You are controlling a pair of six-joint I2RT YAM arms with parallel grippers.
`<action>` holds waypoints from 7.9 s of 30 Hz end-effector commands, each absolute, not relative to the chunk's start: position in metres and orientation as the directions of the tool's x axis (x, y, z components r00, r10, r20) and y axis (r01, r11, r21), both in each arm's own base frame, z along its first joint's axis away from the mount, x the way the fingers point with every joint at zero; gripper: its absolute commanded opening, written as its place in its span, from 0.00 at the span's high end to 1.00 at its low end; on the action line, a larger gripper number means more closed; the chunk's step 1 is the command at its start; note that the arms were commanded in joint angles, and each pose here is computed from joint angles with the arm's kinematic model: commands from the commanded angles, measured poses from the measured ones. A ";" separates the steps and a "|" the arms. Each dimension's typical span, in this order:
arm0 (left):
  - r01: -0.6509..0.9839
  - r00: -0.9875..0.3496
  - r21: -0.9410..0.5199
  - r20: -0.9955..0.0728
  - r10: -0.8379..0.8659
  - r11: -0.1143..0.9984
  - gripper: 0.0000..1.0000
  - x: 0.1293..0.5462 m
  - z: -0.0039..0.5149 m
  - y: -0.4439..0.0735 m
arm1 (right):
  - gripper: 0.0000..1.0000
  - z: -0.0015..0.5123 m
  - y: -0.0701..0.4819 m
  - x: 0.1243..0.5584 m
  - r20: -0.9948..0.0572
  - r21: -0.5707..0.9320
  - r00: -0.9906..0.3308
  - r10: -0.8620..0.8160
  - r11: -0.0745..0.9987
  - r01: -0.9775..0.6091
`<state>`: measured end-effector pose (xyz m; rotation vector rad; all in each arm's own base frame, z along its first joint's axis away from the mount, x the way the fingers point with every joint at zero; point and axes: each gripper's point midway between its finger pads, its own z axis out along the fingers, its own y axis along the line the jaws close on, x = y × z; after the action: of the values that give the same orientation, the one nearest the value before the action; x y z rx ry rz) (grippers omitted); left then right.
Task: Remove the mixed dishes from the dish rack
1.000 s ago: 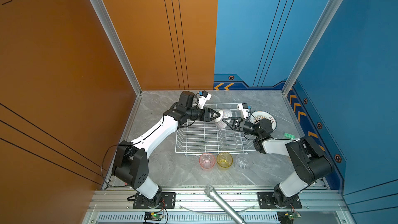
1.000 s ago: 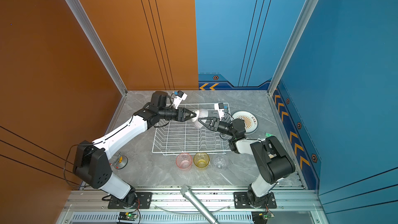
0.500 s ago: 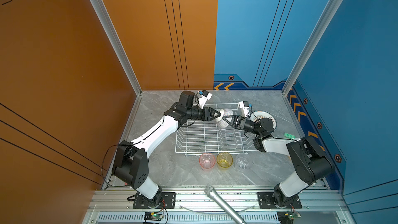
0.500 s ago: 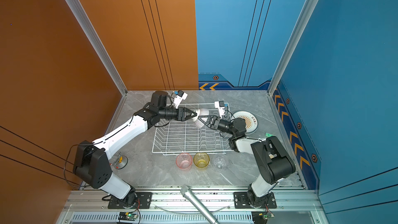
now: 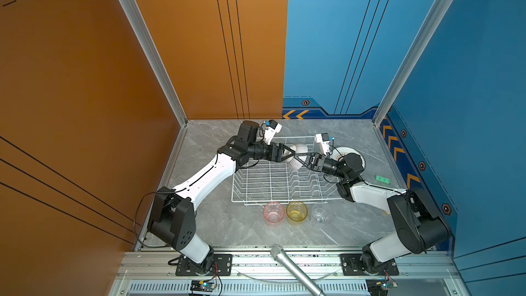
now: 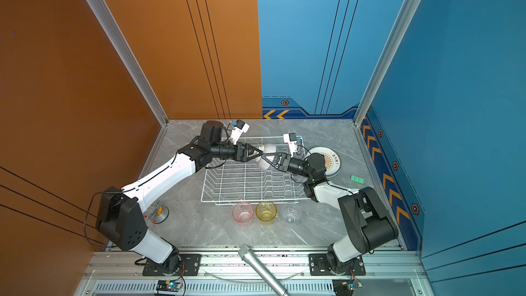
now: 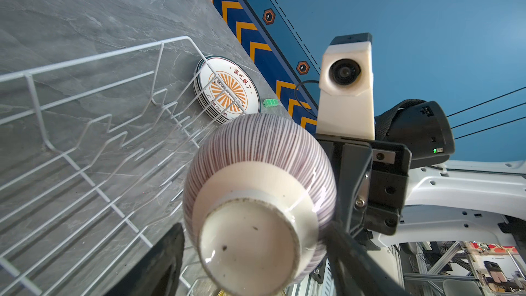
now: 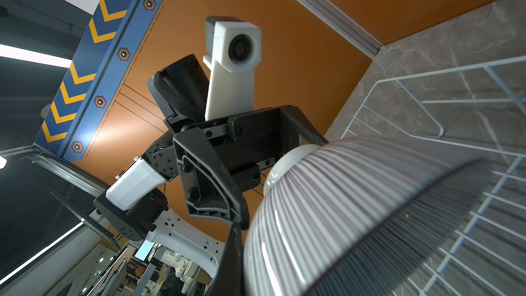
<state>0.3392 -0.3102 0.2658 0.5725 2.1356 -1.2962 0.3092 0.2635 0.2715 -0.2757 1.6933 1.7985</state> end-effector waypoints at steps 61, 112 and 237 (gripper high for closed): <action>0.284 -0.603 -0.373 -0.786 -0.139 0.883 0.16 0.336 0.285 -0.102 | 1.00 0.078 0.443 0.093 0.046 -0.260 0.258 -0.965 -0.261 -0.930; 0.287 -0.616 -0.404 -0.772 -0.155 0.869 0.16 0.335 0.283 -0.105 | 0.59 0.053 0.440 0.123 0.030 -0.340 0.187 -0.982 -0.186 -0.922; 0.050 -0.190 0.110 -0.975 0.117 0.993 0.02 0.366 0.100 -0.021 | 0.04 0.143 -0.033 0.370 -0.923 0.030 -0.357 0.146 0.950 0.311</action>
<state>0.3785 -0.0086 0.0967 0.0662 1.8156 0.0654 0.3708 -0.0239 0.1445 0.3202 1.9573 -0.1287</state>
